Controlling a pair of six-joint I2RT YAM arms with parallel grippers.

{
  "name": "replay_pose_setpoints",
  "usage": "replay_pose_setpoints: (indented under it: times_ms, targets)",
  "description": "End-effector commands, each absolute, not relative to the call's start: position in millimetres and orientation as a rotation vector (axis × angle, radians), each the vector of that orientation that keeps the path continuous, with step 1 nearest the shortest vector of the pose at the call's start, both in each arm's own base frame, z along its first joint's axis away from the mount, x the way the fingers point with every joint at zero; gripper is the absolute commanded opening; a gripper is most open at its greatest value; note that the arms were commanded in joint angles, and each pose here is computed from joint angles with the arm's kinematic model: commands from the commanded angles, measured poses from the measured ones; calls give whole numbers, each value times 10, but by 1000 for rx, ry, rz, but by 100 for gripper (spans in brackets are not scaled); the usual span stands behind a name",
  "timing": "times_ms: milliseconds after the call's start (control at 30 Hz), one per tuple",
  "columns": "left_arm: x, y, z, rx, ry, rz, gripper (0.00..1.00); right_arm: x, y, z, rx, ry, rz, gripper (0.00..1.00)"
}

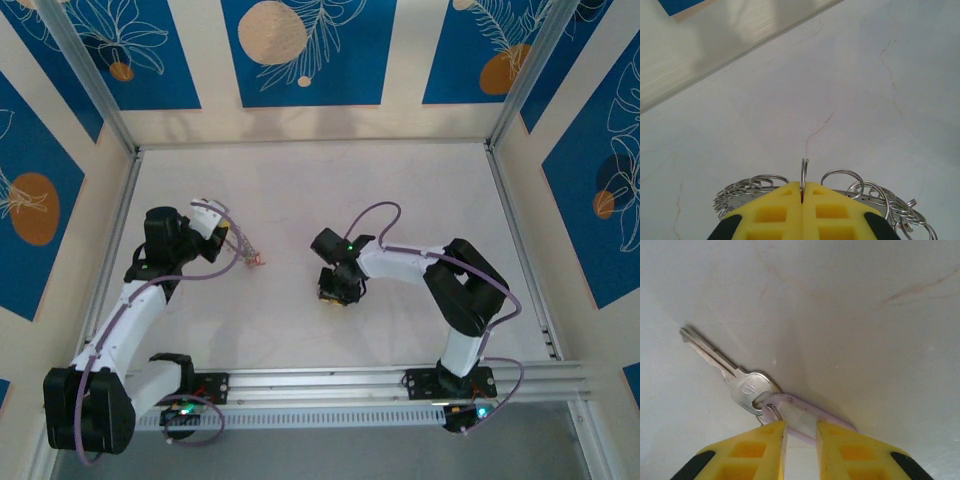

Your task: Put the keys on the keyring

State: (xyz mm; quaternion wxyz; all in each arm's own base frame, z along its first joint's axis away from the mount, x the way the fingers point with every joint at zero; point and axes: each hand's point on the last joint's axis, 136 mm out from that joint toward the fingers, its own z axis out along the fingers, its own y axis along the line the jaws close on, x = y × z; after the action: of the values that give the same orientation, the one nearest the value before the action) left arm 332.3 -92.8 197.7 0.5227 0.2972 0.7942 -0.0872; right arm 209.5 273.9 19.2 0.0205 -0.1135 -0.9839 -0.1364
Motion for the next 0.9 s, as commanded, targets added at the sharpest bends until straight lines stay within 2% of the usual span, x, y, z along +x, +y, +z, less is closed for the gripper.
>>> replay_pose_setpoints:
  times_ms: [0,367,733,867]
  targets:
    - [3313,-919,2054,710,1870,-217,0,2081,2839,242,-377,-3009,-508,23]
    - [3316,-916,2055,709,1870,-216,0,2190,2915,358,-366,-3050,-505,23]
    - [3312,-918,2058,712,1868,-215,0,2057,2859,81,-359,-3054,-347,37]
    - [3311,-922,2053,713,1869,-217,0,2048,2836,27,-351,-3054,-323,34]
